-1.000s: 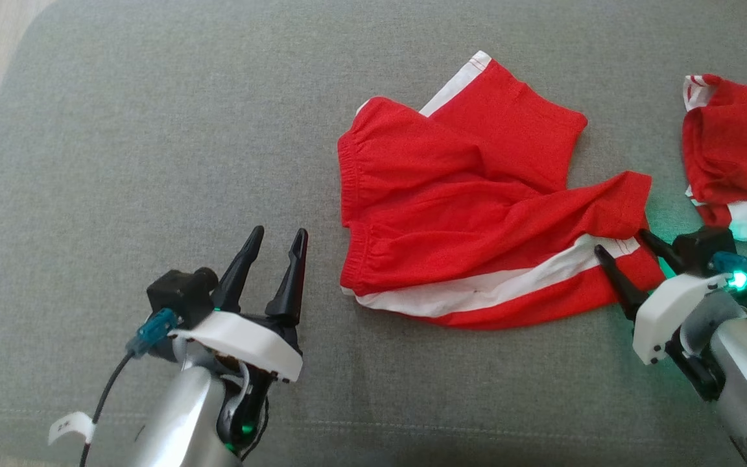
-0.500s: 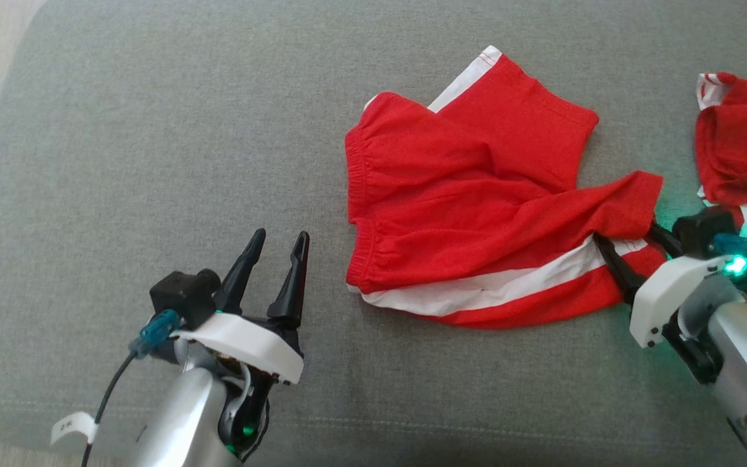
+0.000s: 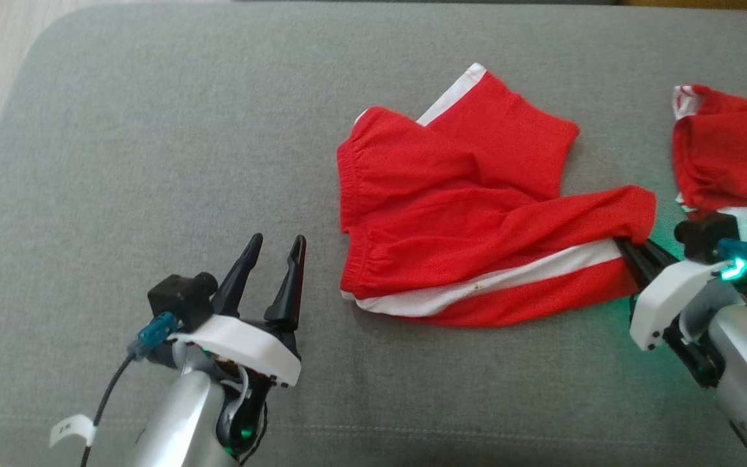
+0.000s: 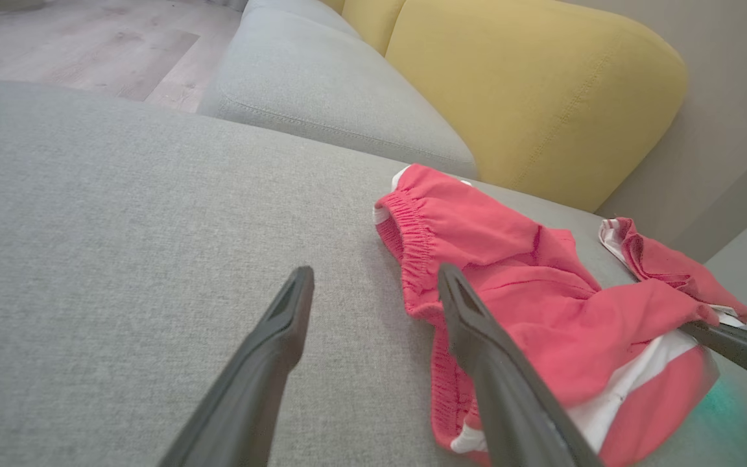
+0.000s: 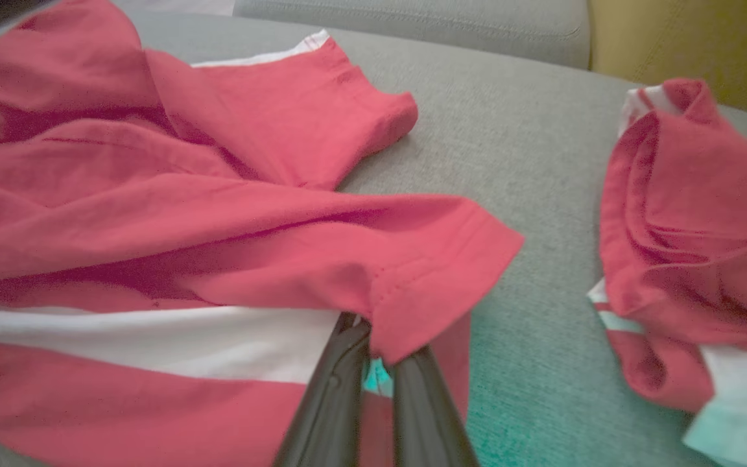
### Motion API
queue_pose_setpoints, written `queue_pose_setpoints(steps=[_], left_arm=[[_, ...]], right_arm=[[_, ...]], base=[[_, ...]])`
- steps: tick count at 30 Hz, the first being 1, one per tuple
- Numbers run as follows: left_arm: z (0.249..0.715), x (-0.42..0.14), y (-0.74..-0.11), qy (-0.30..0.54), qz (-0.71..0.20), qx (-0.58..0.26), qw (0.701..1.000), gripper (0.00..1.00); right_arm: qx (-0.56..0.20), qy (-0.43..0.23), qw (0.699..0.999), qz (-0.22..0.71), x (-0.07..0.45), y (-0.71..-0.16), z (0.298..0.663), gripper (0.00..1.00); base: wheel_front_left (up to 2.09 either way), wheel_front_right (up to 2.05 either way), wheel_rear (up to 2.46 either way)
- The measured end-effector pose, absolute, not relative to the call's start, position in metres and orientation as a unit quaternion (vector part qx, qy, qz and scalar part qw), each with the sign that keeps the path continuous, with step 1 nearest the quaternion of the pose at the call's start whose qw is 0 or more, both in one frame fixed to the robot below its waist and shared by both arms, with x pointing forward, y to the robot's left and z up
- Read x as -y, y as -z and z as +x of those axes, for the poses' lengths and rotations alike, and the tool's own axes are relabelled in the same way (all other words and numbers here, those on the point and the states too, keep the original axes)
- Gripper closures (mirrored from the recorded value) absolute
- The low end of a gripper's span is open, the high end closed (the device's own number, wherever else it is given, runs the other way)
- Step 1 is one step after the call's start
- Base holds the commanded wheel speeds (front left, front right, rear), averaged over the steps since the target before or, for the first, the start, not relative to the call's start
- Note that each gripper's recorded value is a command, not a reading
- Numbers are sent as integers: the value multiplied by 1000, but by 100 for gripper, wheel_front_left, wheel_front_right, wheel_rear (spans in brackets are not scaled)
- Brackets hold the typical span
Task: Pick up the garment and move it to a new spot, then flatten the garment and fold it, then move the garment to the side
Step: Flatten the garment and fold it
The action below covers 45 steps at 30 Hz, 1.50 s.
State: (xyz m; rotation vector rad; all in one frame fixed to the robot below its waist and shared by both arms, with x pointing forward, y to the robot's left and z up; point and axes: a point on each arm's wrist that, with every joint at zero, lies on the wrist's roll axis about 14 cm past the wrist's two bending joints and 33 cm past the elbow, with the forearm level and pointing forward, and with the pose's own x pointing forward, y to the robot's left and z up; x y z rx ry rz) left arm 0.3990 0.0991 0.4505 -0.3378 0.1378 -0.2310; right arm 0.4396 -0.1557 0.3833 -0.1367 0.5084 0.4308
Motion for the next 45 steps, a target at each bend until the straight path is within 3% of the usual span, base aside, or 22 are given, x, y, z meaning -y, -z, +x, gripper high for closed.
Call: queue_pose_setpoints(steps=[15, 24, 32, 45], left_arm=[[390, -81, -458, 141, -170, -62, 973, 0], [386, -66, -447, 164, -168, -83, 969, 0], [356, -19, -412, 252, -141, -153, 945, 0], [357, -1, -404, 309, -127, -180, 925, 0]], right_arm=[[-177, -155, 972, 23, 190, -425, 407, 100], [-186, -108, 975, 52, 208, -412, 387, 100], [-187, -100, 976, 54, 206, -413, 391, 100], [-194, -95, 975, 48, 207, -413, 396, 100]], base=[[0, 0, 0], [0, 0, 0], [0, 0, 0], [0, 0, 0]])
